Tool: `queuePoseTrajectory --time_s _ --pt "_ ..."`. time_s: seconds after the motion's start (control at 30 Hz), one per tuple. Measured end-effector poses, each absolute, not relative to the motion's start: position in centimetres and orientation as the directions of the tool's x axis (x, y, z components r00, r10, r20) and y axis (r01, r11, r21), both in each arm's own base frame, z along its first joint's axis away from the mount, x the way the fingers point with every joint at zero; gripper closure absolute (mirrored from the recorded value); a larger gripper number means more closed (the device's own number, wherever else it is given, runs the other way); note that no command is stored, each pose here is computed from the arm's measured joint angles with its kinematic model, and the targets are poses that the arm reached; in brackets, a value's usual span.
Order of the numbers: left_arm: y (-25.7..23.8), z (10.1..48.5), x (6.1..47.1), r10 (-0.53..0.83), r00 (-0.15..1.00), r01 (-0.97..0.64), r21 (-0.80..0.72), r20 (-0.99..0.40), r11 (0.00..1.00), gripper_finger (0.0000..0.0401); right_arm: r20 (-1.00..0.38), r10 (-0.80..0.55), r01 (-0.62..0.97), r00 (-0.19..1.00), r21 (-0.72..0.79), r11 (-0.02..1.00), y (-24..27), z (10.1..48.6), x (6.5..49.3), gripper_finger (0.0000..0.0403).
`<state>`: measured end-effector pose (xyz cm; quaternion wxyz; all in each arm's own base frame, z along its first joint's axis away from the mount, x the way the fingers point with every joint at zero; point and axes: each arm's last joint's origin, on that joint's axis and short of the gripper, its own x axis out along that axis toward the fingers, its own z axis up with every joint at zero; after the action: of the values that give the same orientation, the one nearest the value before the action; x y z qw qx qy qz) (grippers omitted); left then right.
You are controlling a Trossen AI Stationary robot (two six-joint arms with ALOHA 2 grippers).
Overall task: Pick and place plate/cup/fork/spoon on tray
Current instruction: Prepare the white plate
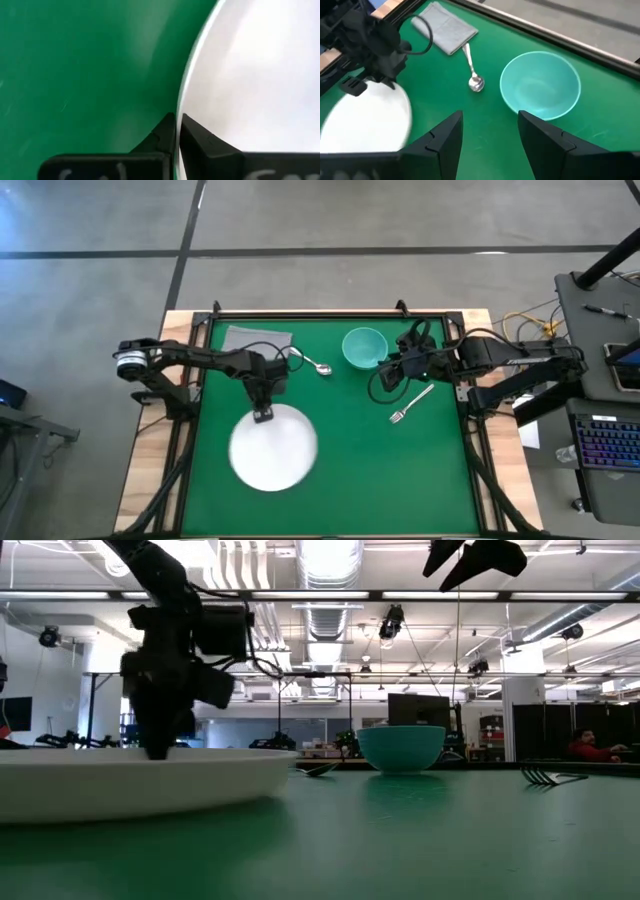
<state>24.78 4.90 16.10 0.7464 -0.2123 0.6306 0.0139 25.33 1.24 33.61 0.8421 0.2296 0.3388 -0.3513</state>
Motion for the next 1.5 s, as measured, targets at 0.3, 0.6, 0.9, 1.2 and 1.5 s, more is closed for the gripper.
queuePoseTrajectory --time_s 0.3,0.6,0.9,1.2,1.5 --pt "3.6 17.2 27.5 -0.279 0.408 -0.404 -0.446 -0.869 0.798 0.0401 -0.825 -0.285 0.684 0.488 0.159 0.711 3.0 33.0 24.5 0.022" --pt "-1.7 16.4 31.7 -0.351 0.504 -0.367 -0.563 -0.79 0.741 0.0401 -0.876 -0.374 0.777 0.304 0.0 0.63 5.5 31.5 21.6 0.022" --pt "-4.9 14.3 34.4 -0.329 0.448 -0.424 -0.521 -0.831 0.741 0.0401 -0.886 -0.391 0.829 0.249 -0.013 0.558 6.7 29.0 20.5 0.022" --pt "-4.6 15.7 35.6 -0.209 0.474 -0.468 -0.445 -0.856 0.763 0.0401 -0.885 -0.384 0.861 0.264 0.036 0.508 7.0 27.7 20.7 0.022" --pt "-4.6 15.9 34.7 -0.203 0.431 -0.468 -0.41 -0.879 0.783 0.0401 -0.869 -0.396 0.854 0.297 0.057 0.517 7.0 27.1 21.0 0.022"
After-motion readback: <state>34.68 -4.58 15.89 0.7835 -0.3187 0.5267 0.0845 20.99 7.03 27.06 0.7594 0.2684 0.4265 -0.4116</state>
